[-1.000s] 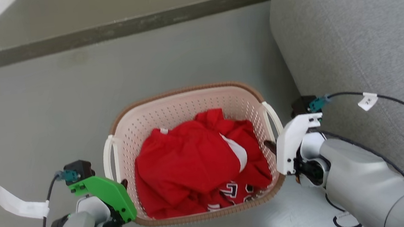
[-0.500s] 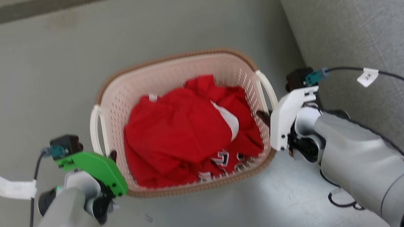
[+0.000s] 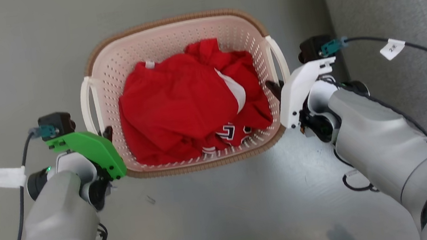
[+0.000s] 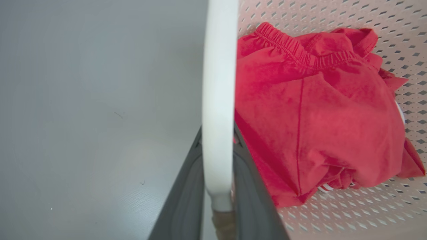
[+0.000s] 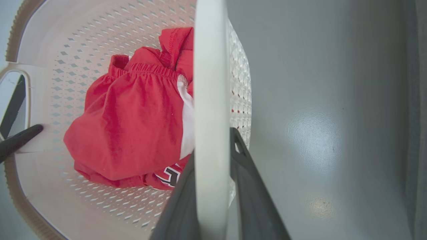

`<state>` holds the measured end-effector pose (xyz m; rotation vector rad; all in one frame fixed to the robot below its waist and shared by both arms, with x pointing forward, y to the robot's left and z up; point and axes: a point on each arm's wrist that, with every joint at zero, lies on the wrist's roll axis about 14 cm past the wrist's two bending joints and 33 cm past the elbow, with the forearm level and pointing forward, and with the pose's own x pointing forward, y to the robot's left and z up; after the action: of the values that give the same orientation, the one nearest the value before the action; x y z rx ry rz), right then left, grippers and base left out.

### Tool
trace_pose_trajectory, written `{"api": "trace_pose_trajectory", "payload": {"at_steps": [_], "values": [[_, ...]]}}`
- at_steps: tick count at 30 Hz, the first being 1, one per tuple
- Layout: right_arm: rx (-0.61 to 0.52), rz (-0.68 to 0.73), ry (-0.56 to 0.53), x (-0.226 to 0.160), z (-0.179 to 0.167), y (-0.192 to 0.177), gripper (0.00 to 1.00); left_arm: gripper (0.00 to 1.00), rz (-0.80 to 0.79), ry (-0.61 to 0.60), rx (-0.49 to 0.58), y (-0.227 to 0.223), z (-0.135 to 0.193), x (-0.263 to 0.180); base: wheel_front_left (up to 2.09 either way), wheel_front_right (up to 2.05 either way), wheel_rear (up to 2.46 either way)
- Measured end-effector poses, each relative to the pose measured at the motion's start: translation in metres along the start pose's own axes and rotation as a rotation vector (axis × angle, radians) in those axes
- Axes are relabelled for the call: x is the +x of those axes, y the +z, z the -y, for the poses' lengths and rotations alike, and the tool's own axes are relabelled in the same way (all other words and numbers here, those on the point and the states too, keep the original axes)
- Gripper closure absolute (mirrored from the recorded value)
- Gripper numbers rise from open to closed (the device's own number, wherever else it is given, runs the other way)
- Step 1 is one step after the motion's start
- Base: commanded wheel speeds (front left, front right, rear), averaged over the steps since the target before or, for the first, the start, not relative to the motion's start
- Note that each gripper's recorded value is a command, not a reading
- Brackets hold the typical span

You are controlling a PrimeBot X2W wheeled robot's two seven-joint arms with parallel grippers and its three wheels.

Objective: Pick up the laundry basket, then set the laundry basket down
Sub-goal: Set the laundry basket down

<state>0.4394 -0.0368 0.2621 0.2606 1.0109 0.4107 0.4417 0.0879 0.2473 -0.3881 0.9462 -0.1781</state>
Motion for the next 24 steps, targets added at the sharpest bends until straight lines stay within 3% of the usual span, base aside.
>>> {"api": "trace_pose_trajectory", "payload": {"at_steps": [24], "values": [[0.035, -0.031, 0.011, 0.060, 0.022, -0.008, 1.00, 1.00, -0.052, 0.032, 0.026, -0.010, -0.027, 0.057, 0.00, 0.00, 0.00]]}}
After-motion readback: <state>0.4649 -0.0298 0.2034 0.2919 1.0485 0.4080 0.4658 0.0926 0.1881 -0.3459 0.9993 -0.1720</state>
